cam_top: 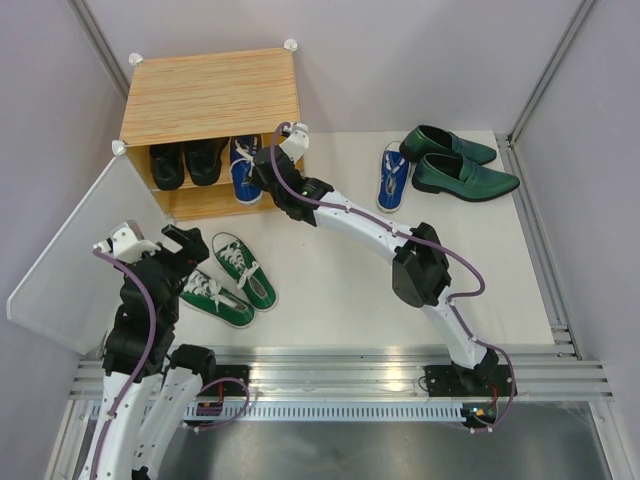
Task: Place and organize the shoes in the shoe cabinet
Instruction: Place the shoe in the shoe cabinet.
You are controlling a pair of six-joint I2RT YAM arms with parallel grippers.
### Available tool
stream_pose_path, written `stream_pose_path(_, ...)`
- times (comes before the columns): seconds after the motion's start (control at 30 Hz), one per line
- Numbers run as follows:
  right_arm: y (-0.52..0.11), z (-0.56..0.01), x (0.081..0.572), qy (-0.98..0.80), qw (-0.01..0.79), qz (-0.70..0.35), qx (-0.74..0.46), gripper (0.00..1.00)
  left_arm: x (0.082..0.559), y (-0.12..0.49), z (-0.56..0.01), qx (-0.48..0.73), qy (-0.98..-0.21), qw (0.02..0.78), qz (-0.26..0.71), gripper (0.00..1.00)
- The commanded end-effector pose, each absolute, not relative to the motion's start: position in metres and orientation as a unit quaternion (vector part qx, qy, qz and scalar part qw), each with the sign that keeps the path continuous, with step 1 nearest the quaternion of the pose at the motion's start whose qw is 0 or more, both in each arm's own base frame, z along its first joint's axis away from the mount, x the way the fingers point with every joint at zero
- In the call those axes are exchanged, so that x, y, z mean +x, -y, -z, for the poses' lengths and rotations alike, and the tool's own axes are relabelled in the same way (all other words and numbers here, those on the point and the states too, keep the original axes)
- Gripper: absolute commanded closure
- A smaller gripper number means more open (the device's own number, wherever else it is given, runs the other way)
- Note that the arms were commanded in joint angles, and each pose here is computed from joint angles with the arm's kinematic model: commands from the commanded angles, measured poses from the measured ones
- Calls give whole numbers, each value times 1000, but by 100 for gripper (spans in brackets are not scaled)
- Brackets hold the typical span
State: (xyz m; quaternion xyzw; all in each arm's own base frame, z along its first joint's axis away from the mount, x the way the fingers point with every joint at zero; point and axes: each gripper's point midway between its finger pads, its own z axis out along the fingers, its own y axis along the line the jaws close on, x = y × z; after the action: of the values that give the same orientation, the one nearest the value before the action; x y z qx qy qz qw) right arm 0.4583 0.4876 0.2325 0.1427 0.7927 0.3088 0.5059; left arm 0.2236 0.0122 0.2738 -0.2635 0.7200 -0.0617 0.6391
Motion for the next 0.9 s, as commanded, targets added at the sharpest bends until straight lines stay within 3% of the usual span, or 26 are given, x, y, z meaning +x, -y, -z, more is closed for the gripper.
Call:
stream_pose_path(0.0,-498,-303,470,-724,537,-392,182,99,223,-12,-290,-266,-704,655,70,0)
stream_pose_path(0.13,-500,-296,470,-728,533,-392,179,96,222,-12,-290,-266,-704,655,71,0)
stream_pose_path(0.2,-500,-292,471,-731,531,-391,175,88,223,-12,-289,-266,-704,655,72,0)
stream_pose_path(0.23,-501,-293,470,-731,530,-393,172,76,223,-12,-290,-265,-703,656,72,0)
stream_pose_path(0.37,-501,-294,470,-733,526,-398,166,59,223,-12,-290,-265,-704,655,73,0)
stream_pose_path(0.7,-504,-306,461,-736,518,-415,135,55,223,-11,-290,-262,-705,655,72,0)
stream_pose_path(0.87,-500,-313,453,-740,516,-419,106,47,225,-9,-288,-253,-711,652,70,0)
